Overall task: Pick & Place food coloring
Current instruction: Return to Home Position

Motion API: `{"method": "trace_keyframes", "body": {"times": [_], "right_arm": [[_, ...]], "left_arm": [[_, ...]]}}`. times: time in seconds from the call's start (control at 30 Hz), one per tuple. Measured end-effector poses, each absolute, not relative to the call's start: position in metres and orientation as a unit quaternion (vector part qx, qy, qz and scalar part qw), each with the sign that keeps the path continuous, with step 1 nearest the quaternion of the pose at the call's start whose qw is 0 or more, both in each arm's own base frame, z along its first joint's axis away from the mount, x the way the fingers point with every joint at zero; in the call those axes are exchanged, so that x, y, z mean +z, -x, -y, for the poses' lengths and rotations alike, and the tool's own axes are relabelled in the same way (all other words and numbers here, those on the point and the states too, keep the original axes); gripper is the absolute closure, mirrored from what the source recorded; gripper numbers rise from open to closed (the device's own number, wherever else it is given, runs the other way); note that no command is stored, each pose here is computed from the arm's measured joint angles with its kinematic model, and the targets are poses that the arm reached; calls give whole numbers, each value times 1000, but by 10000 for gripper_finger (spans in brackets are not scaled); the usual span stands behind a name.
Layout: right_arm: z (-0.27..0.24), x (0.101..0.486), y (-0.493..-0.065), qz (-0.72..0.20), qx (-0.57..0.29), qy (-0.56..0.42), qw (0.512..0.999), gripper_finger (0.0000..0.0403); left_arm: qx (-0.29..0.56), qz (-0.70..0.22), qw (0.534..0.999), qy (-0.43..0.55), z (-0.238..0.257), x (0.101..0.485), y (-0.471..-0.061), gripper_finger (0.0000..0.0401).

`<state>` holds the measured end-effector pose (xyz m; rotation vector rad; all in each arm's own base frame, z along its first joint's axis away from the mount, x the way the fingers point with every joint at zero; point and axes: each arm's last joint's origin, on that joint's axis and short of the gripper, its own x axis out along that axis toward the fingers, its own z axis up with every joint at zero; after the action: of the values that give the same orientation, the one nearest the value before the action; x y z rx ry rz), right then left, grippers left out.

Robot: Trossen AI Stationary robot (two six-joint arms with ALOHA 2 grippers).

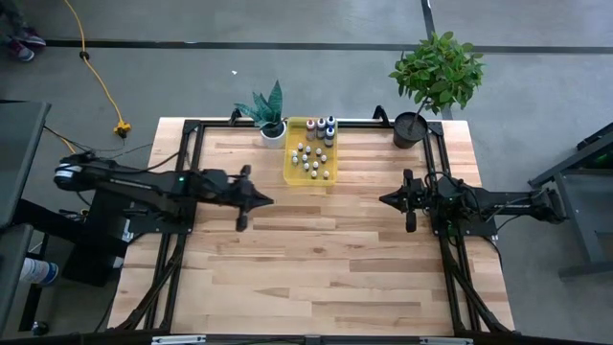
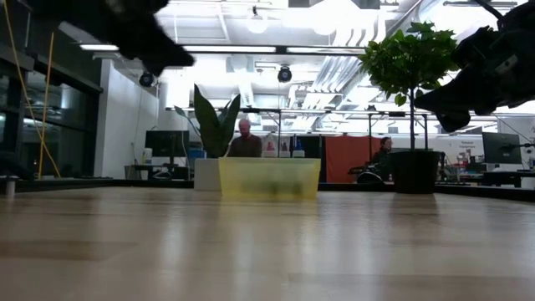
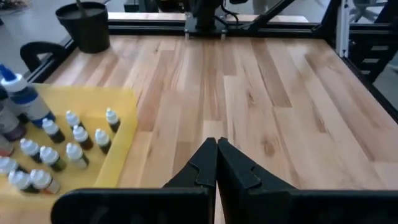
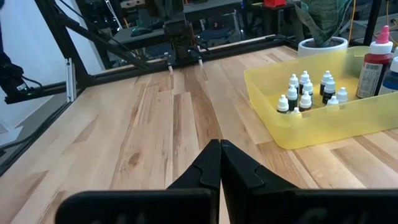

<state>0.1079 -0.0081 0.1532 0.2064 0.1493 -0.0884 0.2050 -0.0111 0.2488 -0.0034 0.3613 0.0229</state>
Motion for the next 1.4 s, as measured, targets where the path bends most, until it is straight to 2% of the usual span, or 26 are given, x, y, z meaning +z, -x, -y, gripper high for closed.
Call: {"method": "trace_keyframes", "body": {"times": [0.5,1.03,1.4], "right_arm": [[8,153,-108,-76,-44,-103,991,402],[8,153,-108,-76,-44,-103,991,402],[8,153,-108,-76,-44,-103,991,402]], "left_arm": [[-13,-118,993,26,8,206,-133,401],[-38,-55,997,27,7,194,-101,401],[-113,-10,993,26,11,189,-96,401]]}}
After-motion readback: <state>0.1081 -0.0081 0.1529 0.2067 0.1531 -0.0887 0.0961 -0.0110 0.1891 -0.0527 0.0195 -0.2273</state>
